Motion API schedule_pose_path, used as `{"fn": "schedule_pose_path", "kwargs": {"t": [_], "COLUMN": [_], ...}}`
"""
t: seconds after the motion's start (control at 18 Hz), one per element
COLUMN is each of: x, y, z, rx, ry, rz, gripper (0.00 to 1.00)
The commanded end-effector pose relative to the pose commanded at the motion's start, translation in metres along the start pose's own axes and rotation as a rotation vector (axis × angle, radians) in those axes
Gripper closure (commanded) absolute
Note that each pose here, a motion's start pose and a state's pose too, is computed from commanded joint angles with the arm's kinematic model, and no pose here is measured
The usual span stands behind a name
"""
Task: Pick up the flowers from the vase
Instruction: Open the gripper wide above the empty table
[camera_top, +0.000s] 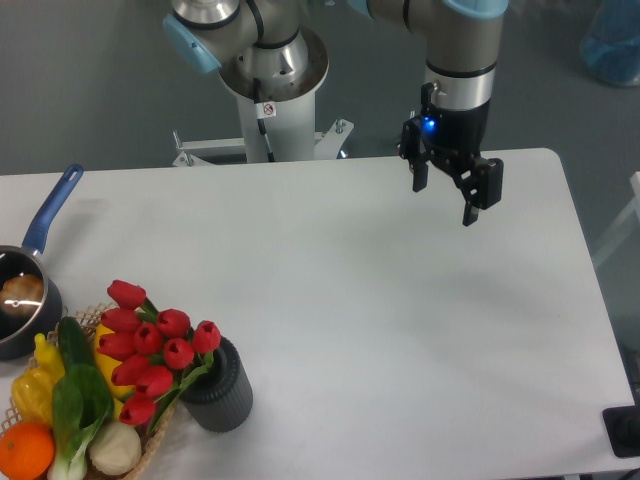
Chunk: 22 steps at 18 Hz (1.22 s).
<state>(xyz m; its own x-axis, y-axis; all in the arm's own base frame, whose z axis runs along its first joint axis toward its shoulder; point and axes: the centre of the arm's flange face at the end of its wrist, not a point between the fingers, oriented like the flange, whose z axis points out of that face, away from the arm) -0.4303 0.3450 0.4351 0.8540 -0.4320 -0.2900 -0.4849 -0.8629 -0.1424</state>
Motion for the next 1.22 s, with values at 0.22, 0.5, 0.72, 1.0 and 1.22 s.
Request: {"fn": "schedule_pose_path", "kwargs": {"t": [0.22,0.5,0.72,1.0,1.22], "x": [-0.003,-0.004,-0.005,-0.006,-0.006], "y": [-0.002,-0.007,-0.004,-0.009,-0.009], "z": [-0.004,-0.001,0.0,0.002,0.016], "rx": [0.022,0.074,0.082,0.13,0.167], "ry": [-0.009,-0.008,-0.007,-0.005,0.024], "rz": [0.008,-0.001,-0.007,-0.008,-0.105], "gripper": [0.0,0.0,0.0,0.0,0.0]}}
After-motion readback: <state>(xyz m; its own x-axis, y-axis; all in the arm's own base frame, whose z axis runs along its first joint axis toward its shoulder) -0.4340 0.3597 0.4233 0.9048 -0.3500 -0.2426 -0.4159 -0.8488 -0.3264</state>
